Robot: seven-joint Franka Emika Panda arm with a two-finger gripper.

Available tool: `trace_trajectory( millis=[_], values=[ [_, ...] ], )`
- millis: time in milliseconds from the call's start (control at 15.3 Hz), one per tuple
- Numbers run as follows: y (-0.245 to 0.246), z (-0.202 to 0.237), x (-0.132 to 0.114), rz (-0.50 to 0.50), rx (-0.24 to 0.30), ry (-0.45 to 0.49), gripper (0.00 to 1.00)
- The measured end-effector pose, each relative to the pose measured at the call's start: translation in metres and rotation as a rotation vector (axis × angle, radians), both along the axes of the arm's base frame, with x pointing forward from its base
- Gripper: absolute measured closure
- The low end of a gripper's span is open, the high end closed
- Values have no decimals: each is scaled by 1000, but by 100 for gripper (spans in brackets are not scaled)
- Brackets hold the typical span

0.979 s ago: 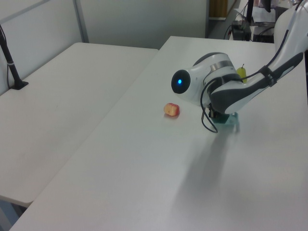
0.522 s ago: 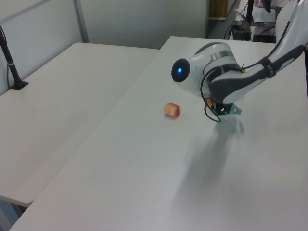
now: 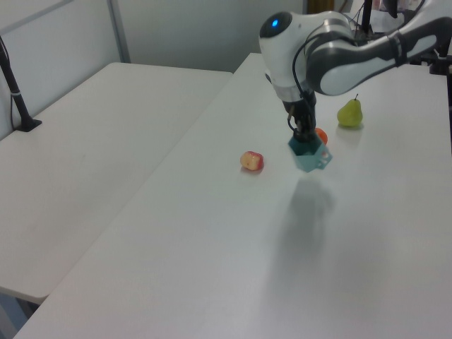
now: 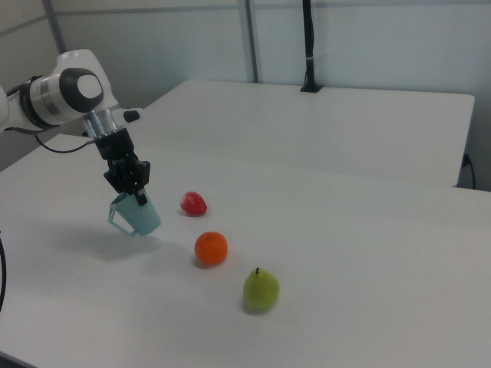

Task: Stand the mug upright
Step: 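Lift and rotate the mug so its base rests on the table, then open the gripper and raise it off the upright mug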

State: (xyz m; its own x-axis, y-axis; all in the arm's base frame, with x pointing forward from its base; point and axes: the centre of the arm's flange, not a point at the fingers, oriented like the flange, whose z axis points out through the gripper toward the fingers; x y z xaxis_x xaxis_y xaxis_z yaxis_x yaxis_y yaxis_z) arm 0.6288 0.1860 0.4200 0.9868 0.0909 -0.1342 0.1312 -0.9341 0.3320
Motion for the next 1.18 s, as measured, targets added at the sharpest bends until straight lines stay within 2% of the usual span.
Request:
trace_trajectory(
  millis=[131,326,457,588,653,1045,1175],
  values=[
    [1,-4,7,49,109,-8,90],
    [2,-21,6,168,232,49,90],
    [1,-33,4,264,276,96,90],
    [-3,-40,2,322,297,125,89],
    [-6,-41,3,333,303,129,84],
    [-21,-27,7,322,311,110,26],
    [-26,1,6,267,303,68,1]
  ],
)
